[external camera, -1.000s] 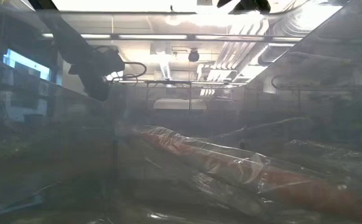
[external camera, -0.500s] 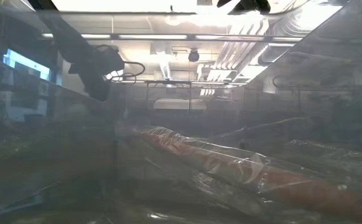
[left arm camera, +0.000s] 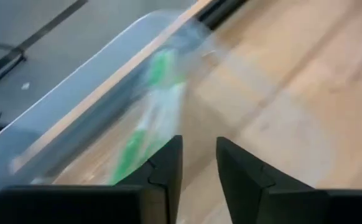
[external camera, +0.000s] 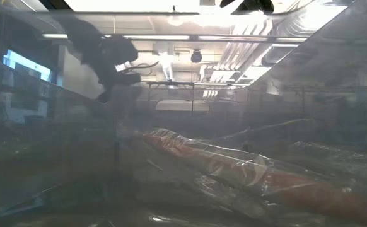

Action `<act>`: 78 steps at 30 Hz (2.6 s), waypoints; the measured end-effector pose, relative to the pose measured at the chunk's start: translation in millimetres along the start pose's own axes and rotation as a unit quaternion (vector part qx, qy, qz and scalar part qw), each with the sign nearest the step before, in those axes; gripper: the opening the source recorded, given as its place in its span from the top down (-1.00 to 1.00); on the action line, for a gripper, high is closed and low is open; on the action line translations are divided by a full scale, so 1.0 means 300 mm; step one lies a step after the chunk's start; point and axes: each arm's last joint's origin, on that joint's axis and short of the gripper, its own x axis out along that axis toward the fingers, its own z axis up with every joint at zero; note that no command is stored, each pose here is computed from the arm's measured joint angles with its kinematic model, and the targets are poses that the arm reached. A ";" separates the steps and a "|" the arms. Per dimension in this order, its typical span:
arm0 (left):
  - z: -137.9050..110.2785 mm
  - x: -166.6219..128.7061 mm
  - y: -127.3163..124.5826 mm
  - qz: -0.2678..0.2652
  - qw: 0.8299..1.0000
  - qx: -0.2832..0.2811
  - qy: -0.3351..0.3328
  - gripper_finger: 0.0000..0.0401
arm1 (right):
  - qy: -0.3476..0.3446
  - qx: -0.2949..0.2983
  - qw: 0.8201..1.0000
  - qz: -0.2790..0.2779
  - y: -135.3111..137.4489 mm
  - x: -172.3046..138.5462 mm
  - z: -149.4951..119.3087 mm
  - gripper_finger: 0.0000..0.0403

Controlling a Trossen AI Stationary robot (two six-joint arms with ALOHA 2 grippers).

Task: Pick & Place Toothbrushes
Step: Put the orange toothbrush into the bottom black bin

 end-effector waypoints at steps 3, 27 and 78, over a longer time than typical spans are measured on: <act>0.027 -0.018 -0.053 -0.020 1.000 0.017 -0.016 0.64 | 0.000 0.000 1.000 0.000 0.000 0.000 0.000 -0.15; 0.225 -0.234 -0.362 -0.173 0.972 0.080 -0.138 0.79 | 0.001 -0.026 1.000 0.000 0.000 0.000 0.000 -0.15; 0.243 -0.504 -0.248 -0.178 0.960 0.075 -0.203 0.79 | 0.252 -0.079 0.964 0.033 0.061 -0.082 -0.184 0.95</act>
